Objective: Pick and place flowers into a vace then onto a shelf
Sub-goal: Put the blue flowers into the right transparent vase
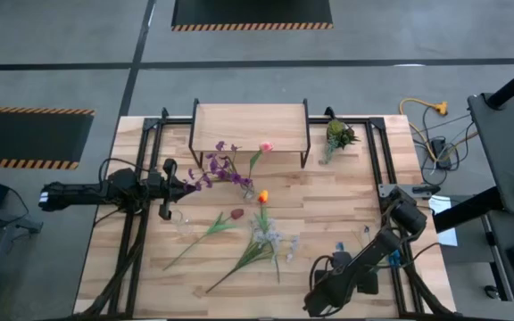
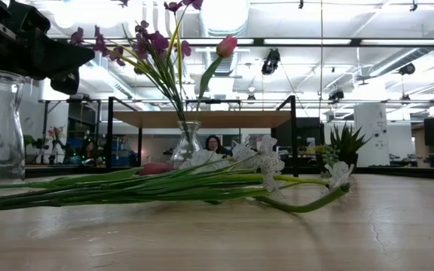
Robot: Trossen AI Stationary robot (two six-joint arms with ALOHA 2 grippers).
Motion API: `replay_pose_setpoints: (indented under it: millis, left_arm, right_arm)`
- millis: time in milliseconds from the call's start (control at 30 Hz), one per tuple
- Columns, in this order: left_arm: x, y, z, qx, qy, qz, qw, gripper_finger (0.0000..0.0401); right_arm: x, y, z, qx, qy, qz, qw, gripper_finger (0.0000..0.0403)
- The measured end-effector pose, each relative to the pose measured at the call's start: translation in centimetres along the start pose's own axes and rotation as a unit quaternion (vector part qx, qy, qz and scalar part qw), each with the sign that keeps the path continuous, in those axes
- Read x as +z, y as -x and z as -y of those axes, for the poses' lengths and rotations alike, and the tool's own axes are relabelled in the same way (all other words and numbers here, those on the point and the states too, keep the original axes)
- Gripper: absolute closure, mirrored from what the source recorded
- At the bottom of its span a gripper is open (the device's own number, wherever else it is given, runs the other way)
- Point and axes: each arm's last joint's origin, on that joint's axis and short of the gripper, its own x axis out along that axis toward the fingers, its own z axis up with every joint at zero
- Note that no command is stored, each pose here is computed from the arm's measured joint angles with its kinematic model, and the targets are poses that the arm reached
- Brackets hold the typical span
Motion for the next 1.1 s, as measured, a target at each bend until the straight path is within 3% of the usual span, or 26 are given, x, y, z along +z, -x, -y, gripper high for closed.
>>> replay_pose_setpoints:
  millis: [200,700,967,1100]
  left_arm:
    - [0.0,0.0,0.0,0.000,0.000,-0.001,1.000,0.0401]
    - [0.0,0.0,0.0,0.000,0.000,-0.001,1.000,0.0401]
    - [-0.1,0.0,0.0,0.000,0.000,-0.002,1.000,0.0401]
    - [-0.1,0.0,0.0,0.000,0.000,-0.002,1.000,0.0401]
  right_arm:
    - [0.0,-0.2,-0.2,0.004,0.008,-0.002,1.000,0.0213]
    - [-0.1,-0.4,-0.4,0.009,0.031,-0.005,0.999,0.0385]
    - [0.2,0.1,0.3,0.018,0.033,0.015,0.999,0.0393]
    - [0.8,1.4,0.9,0.078,0.037,0.058,0.995,0.0394]
